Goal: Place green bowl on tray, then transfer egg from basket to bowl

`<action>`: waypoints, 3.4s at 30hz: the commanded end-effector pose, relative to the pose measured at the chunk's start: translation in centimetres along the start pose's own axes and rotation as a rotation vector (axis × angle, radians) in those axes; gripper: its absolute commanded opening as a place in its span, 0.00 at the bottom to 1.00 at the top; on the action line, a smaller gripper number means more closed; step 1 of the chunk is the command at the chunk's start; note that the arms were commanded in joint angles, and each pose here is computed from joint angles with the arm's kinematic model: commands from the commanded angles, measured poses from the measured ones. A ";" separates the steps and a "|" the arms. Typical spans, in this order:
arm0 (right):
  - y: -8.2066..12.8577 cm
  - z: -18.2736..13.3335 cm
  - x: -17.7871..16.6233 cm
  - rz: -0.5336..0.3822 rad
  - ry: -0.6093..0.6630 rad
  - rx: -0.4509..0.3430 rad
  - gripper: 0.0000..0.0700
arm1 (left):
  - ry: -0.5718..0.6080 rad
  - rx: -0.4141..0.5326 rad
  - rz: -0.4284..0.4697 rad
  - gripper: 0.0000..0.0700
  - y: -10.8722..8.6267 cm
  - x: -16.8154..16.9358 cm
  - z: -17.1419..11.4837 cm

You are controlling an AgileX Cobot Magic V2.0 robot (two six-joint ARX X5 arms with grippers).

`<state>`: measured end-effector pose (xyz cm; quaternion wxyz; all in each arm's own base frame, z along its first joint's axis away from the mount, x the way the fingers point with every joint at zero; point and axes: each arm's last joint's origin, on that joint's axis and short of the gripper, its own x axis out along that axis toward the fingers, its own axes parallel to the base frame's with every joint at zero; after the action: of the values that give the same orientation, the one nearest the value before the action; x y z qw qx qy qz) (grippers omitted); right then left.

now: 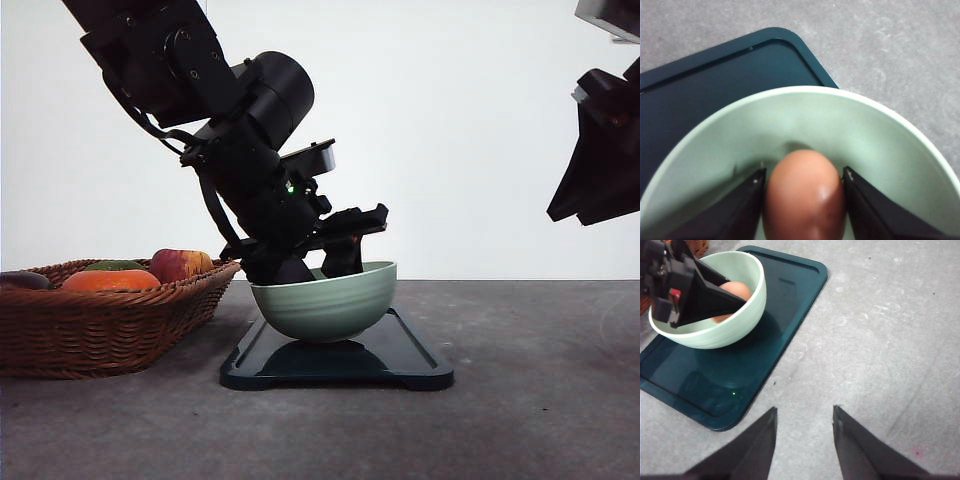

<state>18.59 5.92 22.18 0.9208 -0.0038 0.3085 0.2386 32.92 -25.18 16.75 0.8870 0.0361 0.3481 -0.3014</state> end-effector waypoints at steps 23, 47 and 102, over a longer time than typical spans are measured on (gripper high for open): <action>0.0 0.1 0.1 0.003 -0.004 0.006 0.30 | 0.237 -0.073 0.054 0.50 -0.4 -6.0 7.4; 0.0 0.1 0.1 0.004 -0.004 0.007 0.30 | 0.091 -0.100 0.134 0.50 3.4 -18.0 -4.3; 0.1 0.2 0.1 0.030 -0.013 0.004 0.02 | -0.436 -0.247 0.486 0.00 7.7 -27.2 -15.8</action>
<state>18.60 6.00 22.24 0.9188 0.0008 0.3051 0.2506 12.48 -0.82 21.24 0.9809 -0.0475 0.1843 -0.0411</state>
